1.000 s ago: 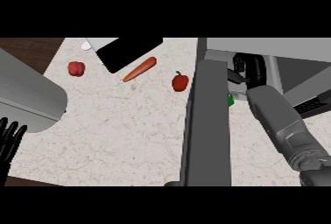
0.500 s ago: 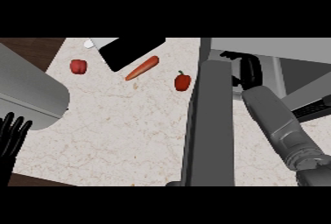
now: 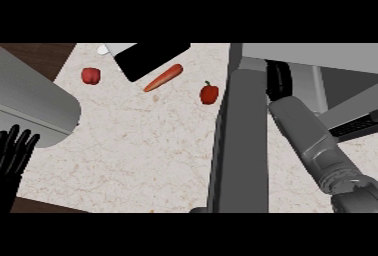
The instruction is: Pick up the milk, place it into the microwave and close the microwave
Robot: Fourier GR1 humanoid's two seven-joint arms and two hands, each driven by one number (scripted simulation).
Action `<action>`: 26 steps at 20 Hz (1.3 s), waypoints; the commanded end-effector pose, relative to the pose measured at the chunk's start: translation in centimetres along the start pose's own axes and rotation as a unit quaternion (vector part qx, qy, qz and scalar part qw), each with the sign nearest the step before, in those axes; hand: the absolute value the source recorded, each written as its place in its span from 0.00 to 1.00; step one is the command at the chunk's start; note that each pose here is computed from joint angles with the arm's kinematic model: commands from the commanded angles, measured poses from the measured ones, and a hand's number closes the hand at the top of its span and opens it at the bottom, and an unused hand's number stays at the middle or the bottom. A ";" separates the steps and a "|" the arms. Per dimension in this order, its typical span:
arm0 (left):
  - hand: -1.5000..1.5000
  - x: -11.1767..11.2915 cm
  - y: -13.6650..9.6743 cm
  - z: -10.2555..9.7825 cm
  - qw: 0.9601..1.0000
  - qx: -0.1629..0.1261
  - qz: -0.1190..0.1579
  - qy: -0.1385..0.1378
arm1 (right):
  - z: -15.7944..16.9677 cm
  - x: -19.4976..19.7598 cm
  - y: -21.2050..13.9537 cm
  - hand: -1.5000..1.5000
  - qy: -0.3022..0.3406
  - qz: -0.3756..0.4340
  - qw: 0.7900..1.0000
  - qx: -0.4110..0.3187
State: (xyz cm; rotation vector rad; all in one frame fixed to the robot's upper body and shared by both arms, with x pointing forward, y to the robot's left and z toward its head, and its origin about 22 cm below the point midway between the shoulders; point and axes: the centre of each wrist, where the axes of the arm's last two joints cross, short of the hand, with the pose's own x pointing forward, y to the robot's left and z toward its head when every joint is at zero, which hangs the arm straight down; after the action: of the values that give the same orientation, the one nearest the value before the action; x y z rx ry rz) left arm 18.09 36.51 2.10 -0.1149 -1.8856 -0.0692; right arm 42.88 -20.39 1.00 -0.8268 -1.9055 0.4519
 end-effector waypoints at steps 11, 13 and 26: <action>0.00 -0.5 0.2 0.2 1.000 0.000 0.004 -0.009 | 0.8 -0.3 0.5 0.00 -0.013 -0.010 1.000 0.027; 0.00 -0.6 0.1 0.5 1.000 0.001 -0.003 0.007 | 0.7 0.8 1.5 0.00 -0.019 -0.016 0.999 0.031; 0.00 -0.5 -0.1 0.7 1.000 0.005 -0.011 -0.008 | 1.2 -2.0 -1.0 0.00 -0.009 -0.086 0.995 0.055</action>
State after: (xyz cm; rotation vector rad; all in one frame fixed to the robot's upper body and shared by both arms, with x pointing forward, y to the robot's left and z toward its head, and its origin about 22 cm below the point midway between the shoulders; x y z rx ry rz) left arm 17.45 36.45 1.06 -0.0972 -1.8965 -0.0588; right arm 42.09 -21.49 -0.29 -0.6517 -1.9224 0.4552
